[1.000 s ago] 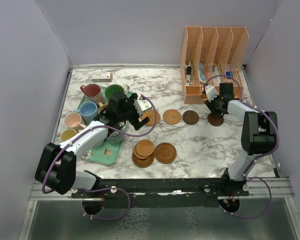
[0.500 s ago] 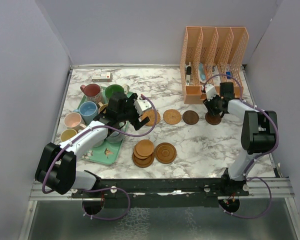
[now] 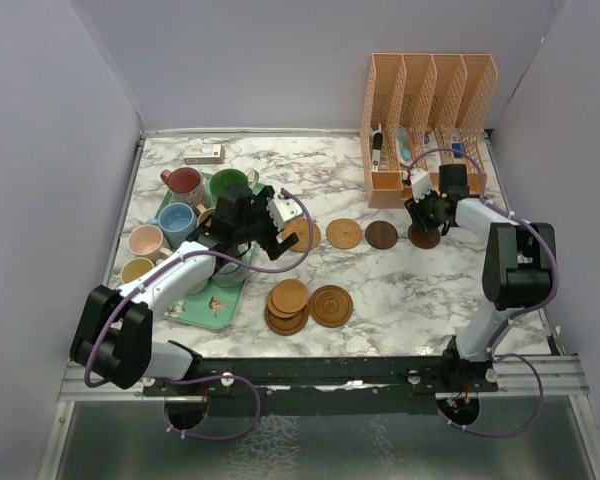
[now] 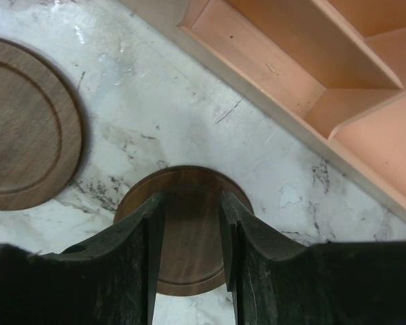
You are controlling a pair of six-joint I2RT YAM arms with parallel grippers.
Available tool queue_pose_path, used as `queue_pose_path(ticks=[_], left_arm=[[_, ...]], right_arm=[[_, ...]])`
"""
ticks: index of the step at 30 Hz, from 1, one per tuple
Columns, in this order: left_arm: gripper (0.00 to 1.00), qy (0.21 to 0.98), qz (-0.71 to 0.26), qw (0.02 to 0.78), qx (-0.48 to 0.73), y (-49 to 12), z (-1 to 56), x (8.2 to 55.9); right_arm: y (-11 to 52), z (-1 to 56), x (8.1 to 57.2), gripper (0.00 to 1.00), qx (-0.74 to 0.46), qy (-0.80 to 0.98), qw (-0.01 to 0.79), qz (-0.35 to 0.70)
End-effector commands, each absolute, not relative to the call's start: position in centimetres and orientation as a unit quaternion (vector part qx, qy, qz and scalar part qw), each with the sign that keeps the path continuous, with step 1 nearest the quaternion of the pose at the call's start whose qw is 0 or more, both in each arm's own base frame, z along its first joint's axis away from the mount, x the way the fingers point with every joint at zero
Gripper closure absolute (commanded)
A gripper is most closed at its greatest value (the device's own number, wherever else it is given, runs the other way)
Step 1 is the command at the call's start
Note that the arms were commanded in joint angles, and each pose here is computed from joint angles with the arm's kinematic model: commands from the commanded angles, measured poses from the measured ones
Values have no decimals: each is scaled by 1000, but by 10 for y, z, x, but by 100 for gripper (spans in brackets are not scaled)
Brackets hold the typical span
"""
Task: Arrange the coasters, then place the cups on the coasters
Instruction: Move the coaster to the center of the board.
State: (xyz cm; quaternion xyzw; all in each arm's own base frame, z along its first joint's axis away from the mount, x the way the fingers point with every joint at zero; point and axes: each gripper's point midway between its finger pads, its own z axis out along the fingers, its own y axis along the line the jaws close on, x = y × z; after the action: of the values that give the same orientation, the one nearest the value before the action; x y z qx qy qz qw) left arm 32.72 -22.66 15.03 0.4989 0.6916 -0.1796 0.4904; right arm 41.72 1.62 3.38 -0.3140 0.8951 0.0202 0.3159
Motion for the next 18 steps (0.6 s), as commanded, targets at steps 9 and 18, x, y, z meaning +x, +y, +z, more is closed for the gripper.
queue_pose_path(ticks=[9,18], left_arm=[[2,678,-187,500,505,-228,157,325],[2,676,-191,502,505,-229,159,324]], right_arm=[[17,49,384,60,-315,895,314,19],[14,32,377,61,-318,902,292,18]])
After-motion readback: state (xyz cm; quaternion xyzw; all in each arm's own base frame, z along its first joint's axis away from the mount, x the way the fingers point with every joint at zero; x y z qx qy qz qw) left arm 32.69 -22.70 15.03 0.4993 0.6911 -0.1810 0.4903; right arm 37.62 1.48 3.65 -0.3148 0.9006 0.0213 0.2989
